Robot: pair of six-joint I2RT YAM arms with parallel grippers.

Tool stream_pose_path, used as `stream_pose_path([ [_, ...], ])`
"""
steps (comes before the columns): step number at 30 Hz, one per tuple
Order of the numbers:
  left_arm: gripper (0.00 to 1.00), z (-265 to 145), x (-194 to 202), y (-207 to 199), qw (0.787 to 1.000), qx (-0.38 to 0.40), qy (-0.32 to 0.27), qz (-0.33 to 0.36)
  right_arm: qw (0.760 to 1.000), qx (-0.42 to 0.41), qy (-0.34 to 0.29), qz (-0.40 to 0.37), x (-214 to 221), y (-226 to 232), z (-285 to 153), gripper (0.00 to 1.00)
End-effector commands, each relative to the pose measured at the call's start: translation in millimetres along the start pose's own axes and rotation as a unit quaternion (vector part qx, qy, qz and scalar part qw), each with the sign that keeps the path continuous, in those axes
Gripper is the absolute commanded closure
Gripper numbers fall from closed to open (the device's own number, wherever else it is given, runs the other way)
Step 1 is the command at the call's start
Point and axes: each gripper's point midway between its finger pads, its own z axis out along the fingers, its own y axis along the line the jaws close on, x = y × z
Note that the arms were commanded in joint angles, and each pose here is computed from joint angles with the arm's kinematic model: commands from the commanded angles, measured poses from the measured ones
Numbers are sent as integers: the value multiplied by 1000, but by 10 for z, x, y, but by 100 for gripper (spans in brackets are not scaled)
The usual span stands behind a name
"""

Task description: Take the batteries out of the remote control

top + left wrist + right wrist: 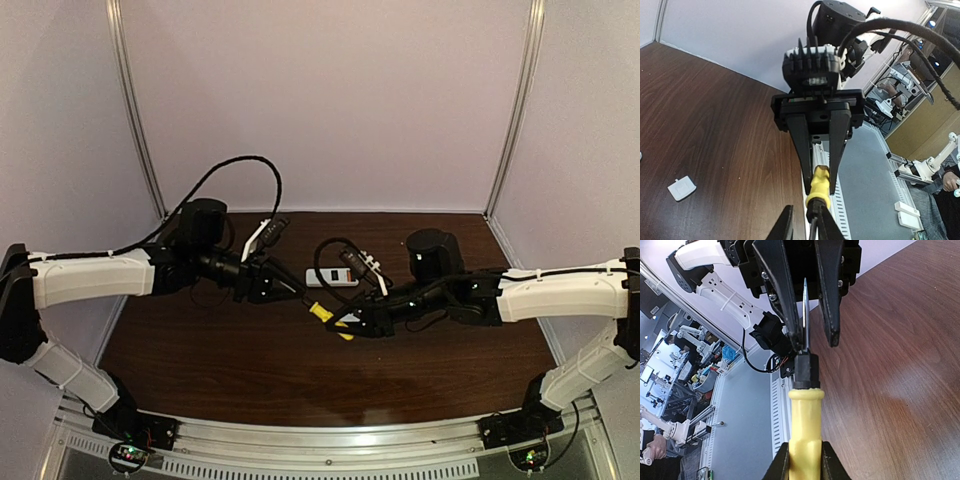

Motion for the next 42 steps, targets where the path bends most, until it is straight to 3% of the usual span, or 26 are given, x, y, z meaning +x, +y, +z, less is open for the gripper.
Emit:
stream_pose_path([
  [1,86,42,-79,20,1000,-4,-1,17,1000,-8,-19,-14,-130,67,-23,100],
  [6,100,51,-71,47,1000,-12,1,12,1000,0,-23,-15,-145,42,-28,100],
  [16,100,64,-78,73,1000,-24,-4,-2,998,40,-37,-12,-171,-102,-38,100],
  [22,100,66,-112,97,999,-30,-12,-10,998,53,-41,-15,-194,-141,-45,94],
  [27,100,66,-108,74,1000,-24,-9,-6,998,47,-41,-18,-202,-126,-34,100],
  [31,70,57,-97,78,1000,-30,-4,1,999,41,-33,-16,-173,-117,-16,100],
  [33,67,54,-94,90,999,-34,-4,3,999,41,-32,-16,-162,-120,-20,100],
  [42,89,57,-104,123,999,-42,-5,6,999,44,-26,-14,-113,-125,-41,100],
])
